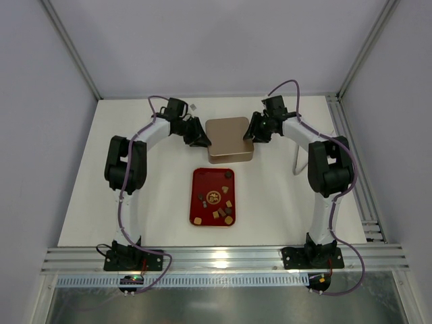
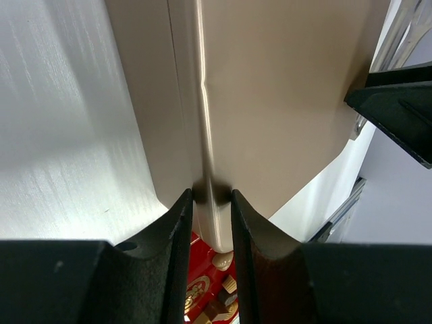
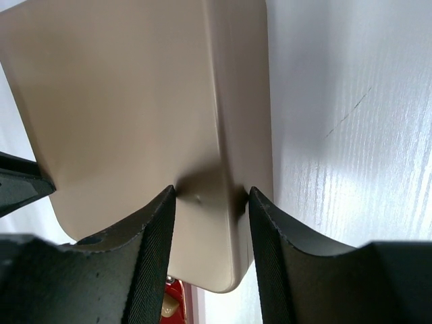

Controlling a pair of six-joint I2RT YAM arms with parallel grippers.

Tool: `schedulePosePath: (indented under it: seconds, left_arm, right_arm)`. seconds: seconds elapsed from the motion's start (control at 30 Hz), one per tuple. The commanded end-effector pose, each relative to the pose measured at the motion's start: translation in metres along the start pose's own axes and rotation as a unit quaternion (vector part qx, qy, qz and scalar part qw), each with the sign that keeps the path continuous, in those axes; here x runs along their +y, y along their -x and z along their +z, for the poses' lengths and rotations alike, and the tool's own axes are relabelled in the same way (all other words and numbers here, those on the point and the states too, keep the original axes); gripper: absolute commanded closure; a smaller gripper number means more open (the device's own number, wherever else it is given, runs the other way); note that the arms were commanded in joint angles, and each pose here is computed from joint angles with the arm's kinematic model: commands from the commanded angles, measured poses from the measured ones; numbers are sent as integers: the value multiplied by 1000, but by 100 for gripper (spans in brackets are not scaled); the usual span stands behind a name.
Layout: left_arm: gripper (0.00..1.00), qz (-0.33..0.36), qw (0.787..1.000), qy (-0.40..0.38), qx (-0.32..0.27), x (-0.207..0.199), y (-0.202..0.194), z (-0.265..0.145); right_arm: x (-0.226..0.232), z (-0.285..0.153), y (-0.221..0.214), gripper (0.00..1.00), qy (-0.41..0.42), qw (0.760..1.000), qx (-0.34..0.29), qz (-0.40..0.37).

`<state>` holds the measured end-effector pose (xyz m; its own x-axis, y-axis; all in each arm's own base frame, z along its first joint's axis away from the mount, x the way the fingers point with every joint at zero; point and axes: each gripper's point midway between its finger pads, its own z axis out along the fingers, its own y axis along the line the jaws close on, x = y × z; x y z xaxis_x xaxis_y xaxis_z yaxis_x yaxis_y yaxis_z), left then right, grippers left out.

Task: Pack the chocolate

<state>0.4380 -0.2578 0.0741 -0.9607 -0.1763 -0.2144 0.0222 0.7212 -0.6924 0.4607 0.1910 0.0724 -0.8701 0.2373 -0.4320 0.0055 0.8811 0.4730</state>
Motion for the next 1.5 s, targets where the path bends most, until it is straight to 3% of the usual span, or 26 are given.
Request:
schedulePosePath:
  seconds: [0.0, 0.37, 0.5, 0.77, 0.93, 1.17, 1.33, 1.47]
  left_arm:
    - [73, -8, 996, 89, 29, 38, -25, 13]
    - [69, 16, 995, 96, 9, 18, -3, -5]
    - [65, 29, 994, 105, 1, 15, 5, -11]
    - [59, 61, 991, 118, -27, -2, 32, -37]
    - [53, 77, 989, 116, -46, -17, 45, -57]
    - [53, 110, 983, 103, -103, -55, 51, -111]
    - [50, 126, 977, 108, -135, -61, 30, -146]
    - [49, 134, 971, 114, -163, -61, 9, -174]
  right_arm:
    - [2, 3, -40, 55, -1, 999, 53, -3]
    - [24, -19, -24, 58, 29, 999, 32, -9]
    - [25, -22, -16, 52, 23, 999, 21, -12]
    - [38, -38, 13, 52, 33, 999, -8, -16]
    - [41, -55, 37, 45, 39, 998, -42, -17]
    - [67, -109, 62, 37, 76, 989, -120, -44]
    - [79, -169, 64, 32, 92, 973, -200, -64]
    - [77, -204, 51, 31, 88, 967, -227, -80]
